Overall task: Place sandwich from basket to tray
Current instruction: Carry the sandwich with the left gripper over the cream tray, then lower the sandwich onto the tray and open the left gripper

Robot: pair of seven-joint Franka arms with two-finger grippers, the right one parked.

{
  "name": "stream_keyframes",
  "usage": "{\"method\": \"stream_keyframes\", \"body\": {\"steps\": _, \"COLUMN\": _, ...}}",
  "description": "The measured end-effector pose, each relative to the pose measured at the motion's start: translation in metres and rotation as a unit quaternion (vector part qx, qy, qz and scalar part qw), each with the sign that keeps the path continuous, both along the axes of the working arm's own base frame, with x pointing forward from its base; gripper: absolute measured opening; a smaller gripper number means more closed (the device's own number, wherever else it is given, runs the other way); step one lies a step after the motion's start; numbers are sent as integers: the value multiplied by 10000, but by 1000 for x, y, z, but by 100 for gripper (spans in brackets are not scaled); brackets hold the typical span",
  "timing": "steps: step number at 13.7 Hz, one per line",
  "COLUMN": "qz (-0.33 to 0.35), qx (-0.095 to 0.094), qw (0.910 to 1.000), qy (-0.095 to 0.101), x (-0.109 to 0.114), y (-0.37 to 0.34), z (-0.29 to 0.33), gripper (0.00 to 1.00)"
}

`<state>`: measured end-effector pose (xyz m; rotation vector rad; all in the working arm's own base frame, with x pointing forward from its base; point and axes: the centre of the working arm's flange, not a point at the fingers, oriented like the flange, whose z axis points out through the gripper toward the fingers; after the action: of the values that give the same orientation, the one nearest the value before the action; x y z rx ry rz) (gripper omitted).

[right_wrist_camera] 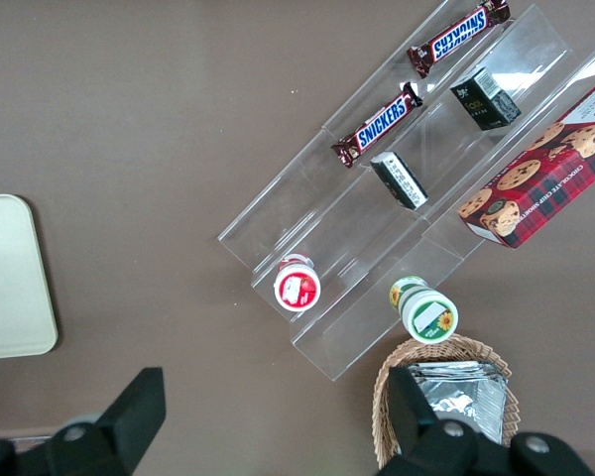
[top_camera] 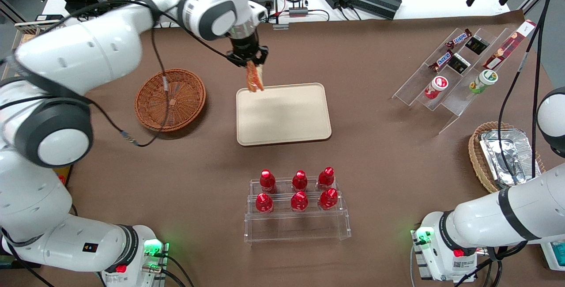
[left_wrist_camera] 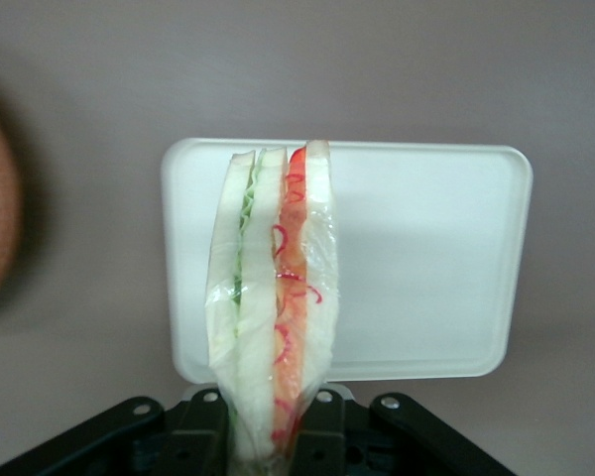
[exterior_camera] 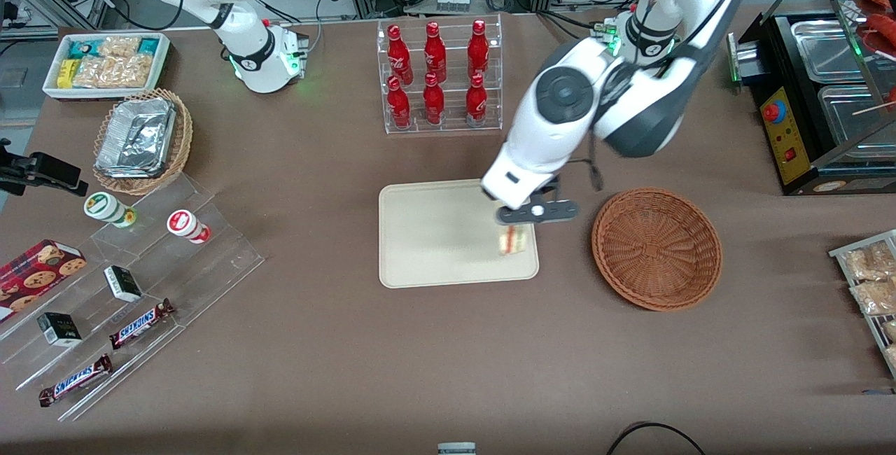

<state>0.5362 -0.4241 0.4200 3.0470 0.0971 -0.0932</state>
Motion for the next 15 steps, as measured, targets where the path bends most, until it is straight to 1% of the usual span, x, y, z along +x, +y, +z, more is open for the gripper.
{"method": "stream_keyframes", "body": {"steps": 3, "qz": 27, "qx": 231, "qw": 9996, "qy": -165, "x": 2, "y": -43, "z": -63, "gripper": 19}}
{"method": "stream_keyframes", "body": {"steps": 4, "qz": 25, "qx": 272, "qw": 9995, "qy": -186, "x": 1, "y": -53, "z": -84, "gripper": 19}}
{"method": "stream_keyframes", "body": {"steps": 6, "qz": -30, "qx": 221, "qw": 9996, "qy": -191, "x": -1, "y": -68, "z": -113, "gripper": 19}}
{"method": "stream_keyframes", "body": {"steps": 7, "qz": -94, "qx": 200, "qw": 9995, "qy": -241, "x": -2, "y": -74, "z": -126, "gripper": 19}}
{"method": "stream_keyframes", "body": {"steps": 8, "qz": -157, "qx": 233, "qw": 9992, "qy": -285, "x": -3, "y": -77, "z": -141, "gripper": 19}}
{"method": "stream_keyframes", "body": {"steps": 11, "qz": -261, "qx": 392, "qw": 9987, "qy": -197, "x": -12, "y": -84, "z": -187, "gripper": 19}}
{"method": "stream_keyframes", "body": {"steps": 12, "qz": -272, "qx": 414, "qw": 9986, "qy": -167, "x": -14, "y": -85, "z": -194, "gripper": 19}}
{"method": "stream_keyframes", "body": {"steps": 14, "qz": -267, "qx": 412, "qw": 9987, "qy": -169, "x": -14, "y": -86, "z": -194, "gripper": 19}}
{"method": "stream_keyframes", "body": {"steps": 15, "qz": -266, "qx": 409, "qw": 9987, "qy": -173, "x": -14, "y": -86, "z": -194, "gripper": 26}}
